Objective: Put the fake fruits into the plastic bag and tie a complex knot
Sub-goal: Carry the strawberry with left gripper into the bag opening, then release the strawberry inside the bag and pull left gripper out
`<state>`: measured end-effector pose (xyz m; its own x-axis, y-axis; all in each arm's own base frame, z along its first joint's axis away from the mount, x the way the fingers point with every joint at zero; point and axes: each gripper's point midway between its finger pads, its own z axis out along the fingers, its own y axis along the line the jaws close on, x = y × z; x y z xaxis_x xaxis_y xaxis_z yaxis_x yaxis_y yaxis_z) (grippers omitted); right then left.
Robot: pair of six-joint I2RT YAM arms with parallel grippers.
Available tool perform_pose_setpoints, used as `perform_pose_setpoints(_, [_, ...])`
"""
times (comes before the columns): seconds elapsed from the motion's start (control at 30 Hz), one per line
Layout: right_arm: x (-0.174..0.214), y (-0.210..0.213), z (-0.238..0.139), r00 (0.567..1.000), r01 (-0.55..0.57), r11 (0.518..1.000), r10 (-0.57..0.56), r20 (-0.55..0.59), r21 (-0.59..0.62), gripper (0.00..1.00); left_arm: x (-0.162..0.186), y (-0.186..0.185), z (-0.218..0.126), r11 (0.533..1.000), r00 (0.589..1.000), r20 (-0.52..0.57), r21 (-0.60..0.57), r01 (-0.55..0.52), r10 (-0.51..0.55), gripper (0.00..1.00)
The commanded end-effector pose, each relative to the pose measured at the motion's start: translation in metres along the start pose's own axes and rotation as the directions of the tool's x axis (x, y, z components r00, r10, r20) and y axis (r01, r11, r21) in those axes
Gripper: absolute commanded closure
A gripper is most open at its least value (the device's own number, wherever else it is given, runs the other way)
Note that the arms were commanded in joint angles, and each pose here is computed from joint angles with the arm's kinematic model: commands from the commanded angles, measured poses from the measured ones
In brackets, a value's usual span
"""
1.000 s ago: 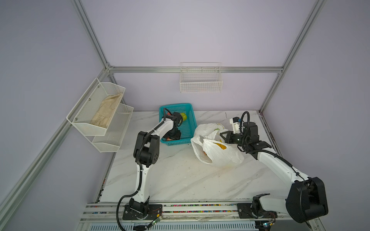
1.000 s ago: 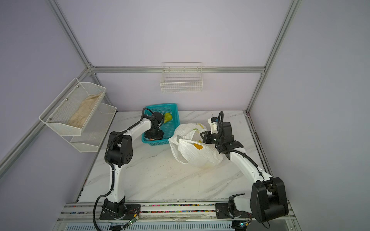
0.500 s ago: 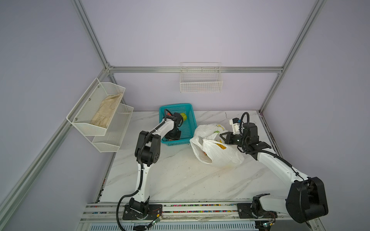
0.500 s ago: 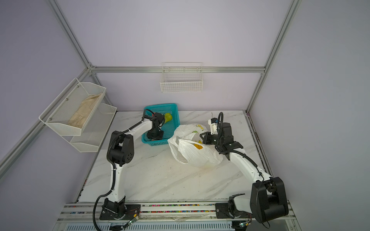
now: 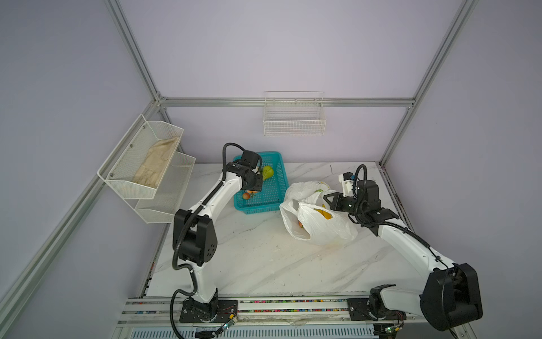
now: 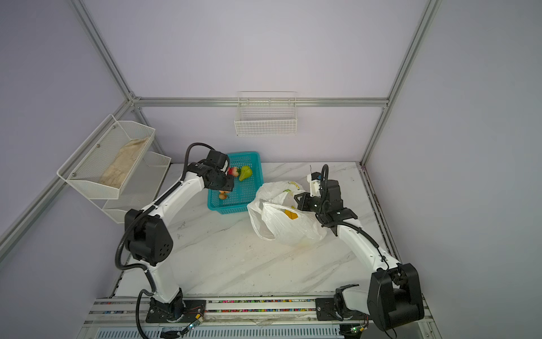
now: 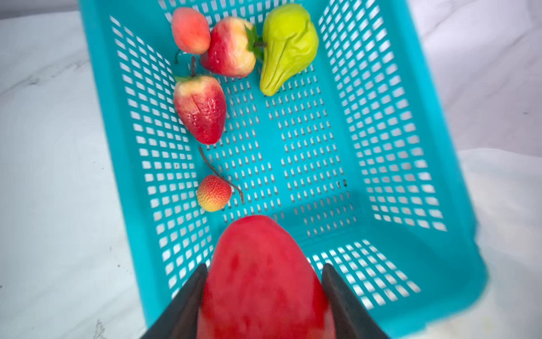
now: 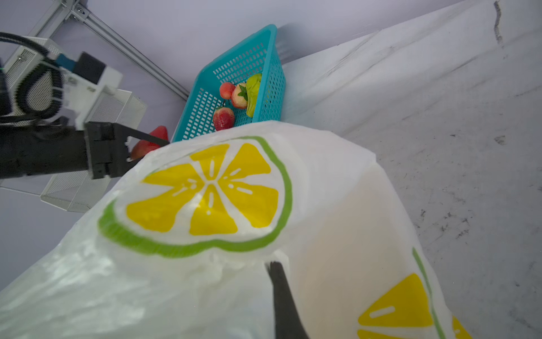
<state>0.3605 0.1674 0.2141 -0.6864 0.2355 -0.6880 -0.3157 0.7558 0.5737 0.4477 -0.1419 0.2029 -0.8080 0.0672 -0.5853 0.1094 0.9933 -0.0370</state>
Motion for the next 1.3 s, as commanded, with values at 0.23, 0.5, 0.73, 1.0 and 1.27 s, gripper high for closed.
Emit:
perform_pose_setpoints(0.23, [-0.020, 0.004, -0.008, 0.998, -0.005, 1.000, 0.004, 0.062, 0.016, 0.94, 0.092, -0.090, -0.113, 0.922, 0.986, 0.163, 0.375, -0.095, 0.036, 0.64])
perform_pose_setpoints(0.5, [-0.018, 0.003, -0.004, 0.999, 0.004, 1.000, -0.005, 0.042, 0.015, 0.94, 0.119, -0.172, -0.187, 0.711, 0.967, 0.250, 0.673, -0.206, 0.043, 0.64])
perform_pose_setpoints(0.73, [-0.016, 0.008, -0.009, 0.999, 0.003, 1.000, -0.003, 0.034, -0.001, 0.94, 0.096, -0.206, -0.181, 0.677, 0.952, 0.286, 0.679, -0.282, 0.109, 0.64])
perform_pose_setpoints(1.0, [-0.015, 0.018, -0.012, 1.000, 0.011, 0.999, -0.009, 0.025, -0.048, 0.94, 0.076, -0.236, -0.145, 0.690, 0.950, 0.279, 0.661, -0.294, 0.138, 0.63])
perform_pose_setpoints(1.27, [-0.010, 0.018, -0.016, 1.000, 0.021, 0.999, -0.020, 0.007, -0.041, 0.94, 0.062, -0.262, -0.103, 0.709, 0.953, 0.260, 0.642, -0.292, 0.157, 0.60])
